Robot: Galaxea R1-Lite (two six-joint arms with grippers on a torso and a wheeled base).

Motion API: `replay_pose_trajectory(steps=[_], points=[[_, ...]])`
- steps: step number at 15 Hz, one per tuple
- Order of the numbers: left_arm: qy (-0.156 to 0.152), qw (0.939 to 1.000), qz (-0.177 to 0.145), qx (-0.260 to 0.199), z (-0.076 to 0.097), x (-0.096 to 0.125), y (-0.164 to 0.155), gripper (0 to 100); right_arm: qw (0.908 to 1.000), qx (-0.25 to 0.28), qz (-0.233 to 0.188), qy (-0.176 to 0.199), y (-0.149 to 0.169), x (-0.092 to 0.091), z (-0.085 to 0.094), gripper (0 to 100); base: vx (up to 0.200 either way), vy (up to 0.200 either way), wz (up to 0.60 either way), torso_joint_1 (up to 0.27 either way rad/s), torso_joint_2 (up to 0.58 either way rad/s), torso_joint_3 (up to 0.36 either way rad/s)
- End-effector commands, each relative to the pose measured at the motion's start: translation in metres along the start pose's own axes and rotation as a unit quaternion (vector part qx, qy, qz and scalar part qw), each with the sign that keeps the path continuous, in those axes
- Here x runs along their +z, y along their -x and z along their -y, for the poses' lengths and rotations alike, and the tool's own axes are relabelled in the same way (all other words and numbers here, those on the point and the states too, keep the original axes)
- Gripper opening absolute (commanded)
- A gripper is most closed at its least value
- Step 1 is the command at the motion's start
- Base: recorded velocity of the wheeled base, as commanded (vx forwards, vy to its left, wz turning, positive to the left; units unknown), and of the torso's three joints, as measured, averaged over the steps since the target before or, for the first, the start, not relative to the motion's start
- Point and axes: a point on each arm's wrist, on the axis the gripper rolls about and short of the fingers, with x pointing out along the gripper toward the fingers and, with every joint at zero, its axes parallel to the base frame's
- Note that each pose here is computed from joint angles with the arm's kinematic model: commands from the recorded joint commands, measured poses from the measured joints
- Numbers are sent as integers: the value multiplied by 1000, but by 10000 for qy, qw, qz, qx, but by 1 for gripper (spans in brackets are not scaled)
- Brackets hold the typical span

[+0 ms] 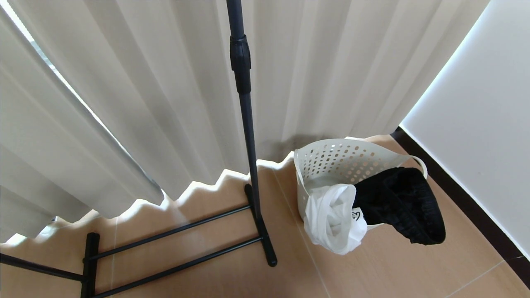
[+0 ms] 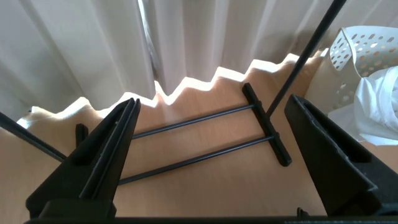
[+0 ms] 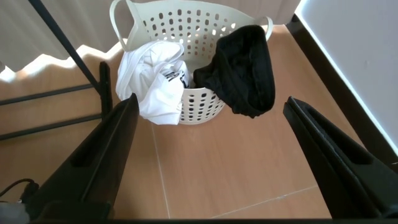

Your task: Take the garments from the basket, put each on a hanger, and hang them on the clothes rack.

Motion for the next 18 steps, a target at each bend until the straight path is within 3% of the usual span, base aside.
replay_pose_trajectory(steps=[1, 10, 11, 14, 16, 18], points=[[1, 10000, -1, 6, 0, 0, 0, 100, 10000, 3, 1, 0, 0, 0, 0, 100, 0, 0, 0, 2, -2, -198], [-22, 10000, -1, 21, 0, 0, 0, 100, 9998, -18, -122, 174, -1, 0, 0, 100, 0, 0, 0, 3, 2, -105], [-22, 10000, -1, 21, 0, 0, 0, 100, 9970, -214, -731, 149, -9, 2, 0, 100, 0, 0, 0, 0, 0, 0], [-22, 10000, -1, 21, 0, 0, 0, 100, 9841, -352, -1736, 86, -25, 4, 1, 100, 0, 0, 0, 0, 0, 0], [-21, 10000, 7, 21, 0, 0, 0, 100, 9648, 319, -2597, 263, -42, 4, 0, 100, 0, 0, 0, 0, 0, 0], [-21, 10000, 7, 21, 0, 0, 0, 100, 9532, 781, -2888, 446, -71, 18, -4, 100, 0, 0, 0, 0, 0, 0]])
